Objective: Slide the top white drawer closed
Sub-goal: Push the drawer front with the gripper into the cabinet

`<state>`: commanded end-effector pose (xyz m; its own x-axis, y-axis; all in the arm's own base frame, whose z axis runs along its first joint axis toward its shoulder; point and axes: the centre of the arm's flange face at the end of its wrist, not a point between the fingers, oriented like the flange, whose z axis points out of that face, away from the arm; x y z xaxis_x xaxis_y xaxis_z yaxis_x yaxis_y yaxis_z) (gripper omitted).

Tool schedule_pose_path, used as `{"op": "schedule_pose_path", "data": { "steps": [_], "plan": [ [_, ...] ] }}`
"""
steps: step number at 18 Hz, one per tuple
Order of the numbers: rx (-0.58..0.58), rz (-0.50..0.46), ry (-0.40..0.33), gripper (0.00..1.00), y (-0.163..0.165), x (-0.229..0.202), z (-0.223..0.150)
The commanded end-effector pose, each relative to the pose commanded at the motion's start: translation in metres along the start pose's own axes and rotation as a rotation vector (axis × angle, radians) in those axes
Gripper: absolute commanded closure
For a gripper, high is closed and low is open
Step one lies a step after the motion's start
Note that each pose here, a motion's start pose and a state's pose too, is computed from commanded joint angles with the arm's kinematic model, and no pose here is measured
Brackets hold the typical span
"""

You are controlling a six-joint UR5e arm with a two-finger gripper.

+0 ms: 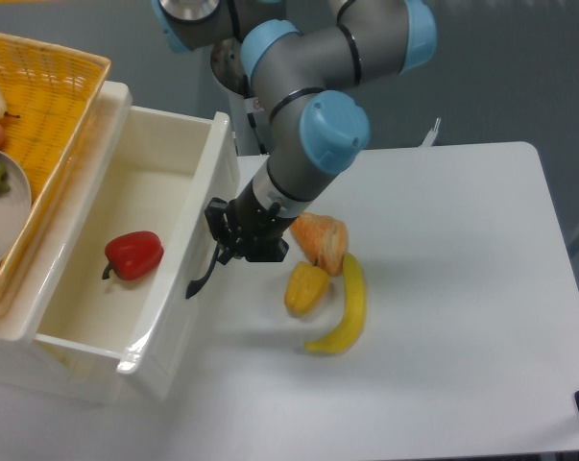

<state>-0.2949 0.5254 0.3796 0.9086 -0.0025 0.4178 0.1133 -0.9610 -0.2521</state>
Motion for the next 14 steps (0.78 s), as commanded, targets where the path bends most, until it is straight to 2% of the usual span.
{"op": "schedule_pose_path", "data": {
  "steps": [14],
  "plan": [
    [-0.013,-0.009,0.003,0.92,-0.014,0.02,0.012]
  ]
}}
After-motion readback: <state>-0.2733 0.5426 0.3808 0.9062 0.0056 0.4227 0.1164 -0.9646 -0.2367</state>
